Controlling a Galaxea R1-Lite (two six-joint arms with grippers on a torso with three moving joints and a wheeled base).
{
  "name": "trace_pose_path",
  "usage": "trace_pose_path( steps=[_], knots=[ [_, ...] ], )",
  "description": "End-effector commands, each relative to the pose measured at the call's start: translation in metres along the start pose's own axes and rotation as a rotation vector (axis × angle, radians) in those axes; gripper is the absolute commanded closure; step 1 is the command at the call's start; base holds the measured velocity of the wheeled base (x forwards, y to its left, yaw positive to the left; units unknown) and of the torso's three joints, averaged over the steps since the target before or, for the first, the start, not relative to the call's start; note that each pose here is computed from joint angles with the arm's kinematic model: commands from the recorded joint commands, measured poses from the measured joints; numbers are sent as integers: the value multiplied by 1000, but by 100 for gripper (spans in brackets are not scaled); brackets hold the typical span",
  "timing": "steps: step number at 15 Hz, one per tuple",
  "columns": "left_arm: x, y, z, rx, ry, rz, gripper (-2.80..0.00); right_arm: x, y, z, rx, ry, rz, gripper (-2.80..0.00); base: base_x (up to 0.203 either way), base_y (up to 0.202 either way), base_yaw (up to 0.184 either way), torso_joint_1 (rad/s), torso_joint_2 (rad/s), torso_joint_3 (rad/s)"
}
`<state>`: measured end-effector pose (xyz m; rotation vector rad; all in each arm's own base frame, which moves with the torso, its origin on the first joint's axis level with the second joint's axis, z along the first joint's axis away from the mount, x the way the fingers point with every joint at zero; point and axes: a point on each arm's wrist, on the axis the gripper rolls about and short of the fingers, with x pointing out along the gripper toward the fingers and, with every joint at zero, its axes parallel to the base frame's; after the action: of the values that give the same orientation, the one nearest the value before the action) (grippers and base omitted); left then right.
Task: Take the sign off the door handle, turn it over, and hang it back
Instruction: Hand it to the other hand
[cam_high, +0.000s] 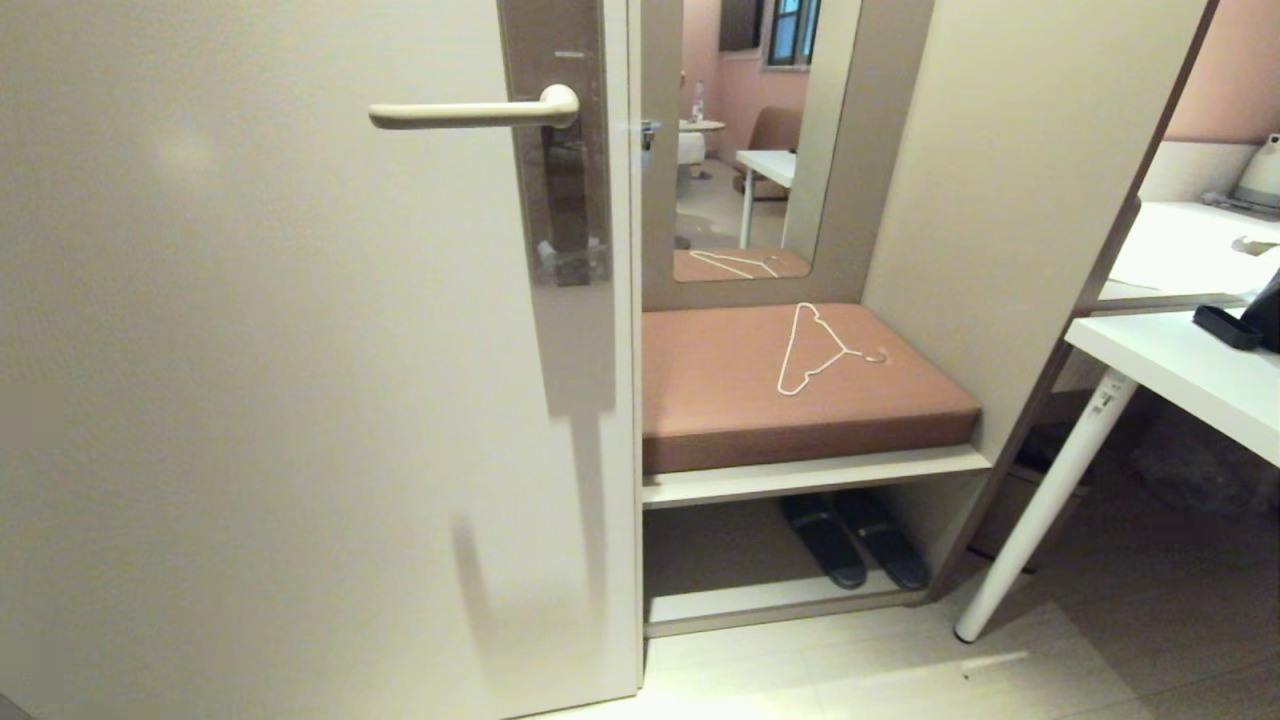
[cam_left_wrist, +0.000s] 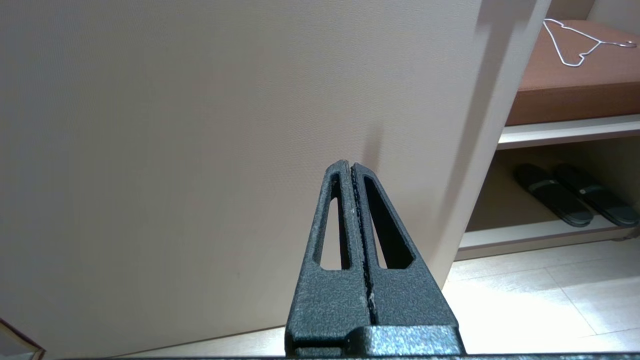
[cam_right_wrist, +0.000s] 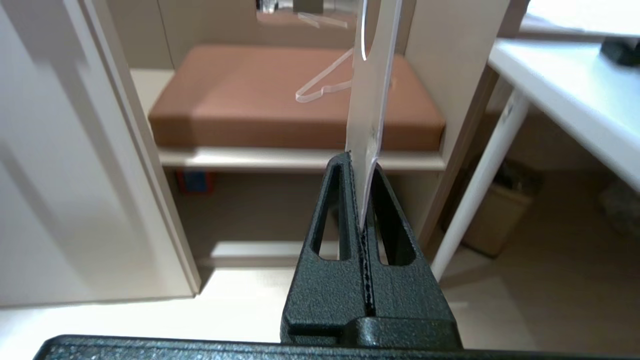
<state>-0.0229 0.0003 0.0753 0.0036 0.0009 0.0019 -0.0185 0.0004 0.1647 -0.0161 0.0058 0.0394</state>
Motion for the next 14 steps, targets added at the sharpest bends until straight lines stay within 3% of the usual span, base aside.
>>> trace_pose_path(
  steps=[1, 4, 8, 10, 14],
  knots=[
    [0, 0, 0, 3, 1, 0, 0, 23, -1, 19, -1, 73, 3, 0, 0, 0, 0, 0, 0, 0],
    [0, 0, 1, 44, -6, -6, 0, 45, -2, 59, -23, 46, 26, 0, 0, 0, 0, 0, 0, 0],
    [-2, -1, 10, 82, -60, -44, 0, 62, -1, 85, -81, 35, 86, 0, 0, 0, 0, 0, 0, 0],
    [-3, -3, 30, 80, -75, -121, 0, 69, -1, 90, -84, 41, 100, 0, 0, 0, 0, 0, 0, 0],
    [14, -4, 74, 64, -12, -201, 0, 84, -1, 98, -81, 57, 128, 0, 0, 0, 0, 0, 0, 0]
  ],
)
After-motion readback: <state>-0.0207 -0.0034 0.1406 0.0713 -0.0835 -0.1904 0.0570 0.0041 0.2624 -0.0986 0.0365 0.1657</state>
